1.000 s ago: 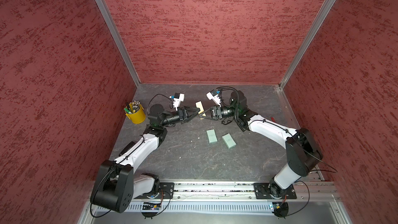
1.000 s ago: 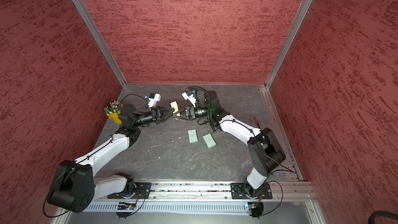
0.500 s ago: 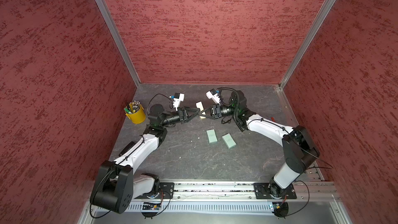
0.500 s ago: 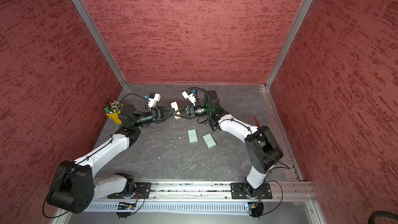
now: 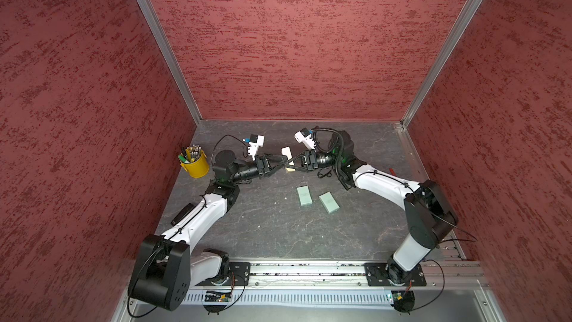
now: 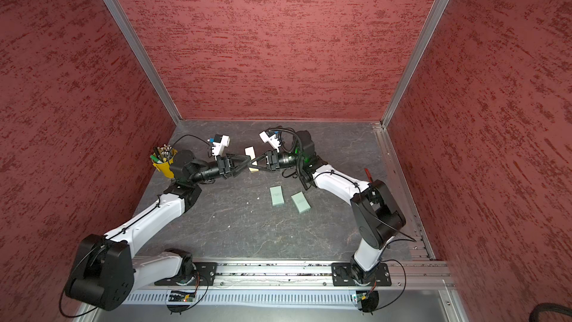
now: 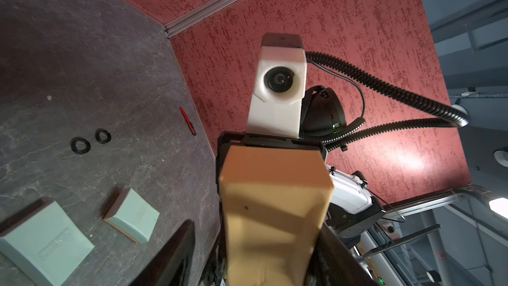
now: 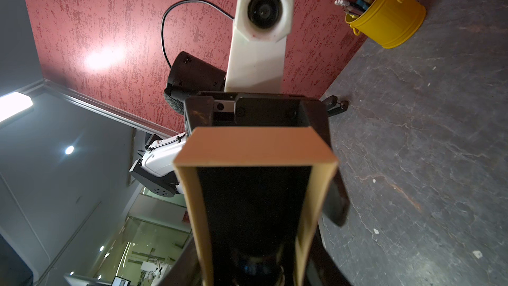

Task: Take the rings out of the lift-off lid box
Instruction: Place the jewelry box at the center of the board.

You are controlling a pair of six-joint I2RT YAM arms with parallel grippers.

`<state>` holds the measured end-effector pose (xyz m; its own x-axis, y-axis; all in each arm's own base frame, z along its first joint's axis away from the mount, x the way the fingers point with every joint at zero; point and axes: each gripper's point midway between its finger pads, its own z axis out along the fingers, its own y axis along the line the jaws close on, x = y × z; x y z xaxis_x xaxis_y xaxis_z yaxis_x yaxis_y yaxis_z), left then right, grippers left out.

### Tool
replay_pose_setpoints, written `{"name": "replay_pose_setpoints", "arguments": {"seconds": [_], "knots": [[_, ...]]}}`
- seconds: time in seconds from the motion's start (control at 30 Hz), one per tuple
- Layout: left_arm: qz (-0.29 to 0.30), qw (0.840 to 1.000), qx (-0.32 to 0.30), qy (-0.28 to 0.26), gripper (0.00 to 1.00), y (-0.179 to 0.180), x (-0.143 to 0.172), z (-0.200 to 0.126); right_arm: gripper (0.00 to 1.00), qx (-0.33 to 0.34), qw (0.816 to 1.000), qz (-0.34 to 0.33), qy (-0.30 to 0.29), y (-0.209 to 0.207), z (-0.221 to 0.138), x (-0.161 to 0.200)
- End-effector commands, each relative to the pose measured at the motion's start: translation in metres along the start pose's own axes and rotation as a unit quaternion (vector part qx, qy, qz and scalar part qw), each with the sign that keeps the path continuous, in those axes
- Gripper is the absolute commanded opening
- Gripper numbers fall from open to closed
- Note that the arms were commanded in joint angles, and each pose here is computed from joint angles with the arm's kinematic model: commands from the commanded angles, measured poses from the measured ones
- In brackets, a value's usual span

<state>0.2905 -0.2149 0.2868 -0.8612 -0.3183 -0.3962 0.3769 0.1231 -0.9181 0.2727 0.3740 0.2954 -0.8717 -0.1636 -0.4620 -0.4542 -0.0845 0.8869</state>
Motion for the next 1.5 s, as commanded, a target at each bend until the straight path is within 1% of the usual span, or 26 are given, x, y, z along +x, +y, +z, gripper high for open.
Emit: {"name": "replay_pose_setpoints", "arguments": {"seconds": [0.0, 0.1, 0.23, 0.33, 0.5, 0.67, 0.97, 1.17, 1.27, 1.37, 1.47], "knots": [[-0.003, 1.0, -0.016, -0.019, 0.74, 0.008, -0.003, -0.01, 0.41, 0.004, 1.0, -0.017, -0.003, 0.002, 0.002, -0.003], [-0.014, 0.998, -0.039, -0.053, 0.75, 0.016, -0.012, -0.026, 0.41, 0.06, 0.998, -0.013, -0.004, -0.021, 0.002, -0.003], [-0.042, 0.989, -0.092, -0.105, 0.75, 0.034, -0.022, -0.057, 0.41, 0.156, 0.988, -0.01, -0.014, -0.059, -0.006, -0.002], [-0.048, 0.979, -0.147, -0.136, 0.75, 0.047, -0.026, -0.077, 0.41, 0.196, 0.98, -0.001, -0.032, -0.08, -0.009, 0.001], [-0.052, 0.965, -0.2, -0.159, 0.75, 0.057, -0.028, -0.094, 0.42, 0.243, 0.969, 0.02, -0.047, -0.112, -0.002, 0.017], [-0.061, 0.96, -0.223, -0.158, 0.75, 0.067, -0.025, -0.098, 0.42, 0.274, 0.959, 0.058, -0.045, -0.144, 0.009, 0.041], [-0.058, 0.961, -0.226, -0.148, 0.75, 0.069, -0.022, -0.096, 0.43, 0.317, 0.941, 0.111, -0.027, -0.186, 0.027, 0.07], [-0.057, 0.959, -0.239, -0.141, 0.75, 0.074, -0.016, -0.097, 0.42, 0.361, 0.921, 0.148, -0.019, -0.215, 0.03, 0.088], [-0.051, 0.958, -0.25, -0.129, 0.75, 0.075, -0.011, -0.094, 0.43, 0.373, 0.914, 0.159, -0.012, -0.224, 0.032, 0.094], [-0.04, 0.955, -0.269, -0.115, 0.75, 0.075, -0.006, -0.091, 0.49, 0.383, 0.909, 0.162, -0.01, -0.228, 0.036, 0.093], [-0.039, 0.954, -0.281, -0.1, 0.75, 0.077, -0.001, -0.086, 0.6, 0.383, 0.909, 0.162, -0.012, -0.226, 0.038, 0.089]]}}
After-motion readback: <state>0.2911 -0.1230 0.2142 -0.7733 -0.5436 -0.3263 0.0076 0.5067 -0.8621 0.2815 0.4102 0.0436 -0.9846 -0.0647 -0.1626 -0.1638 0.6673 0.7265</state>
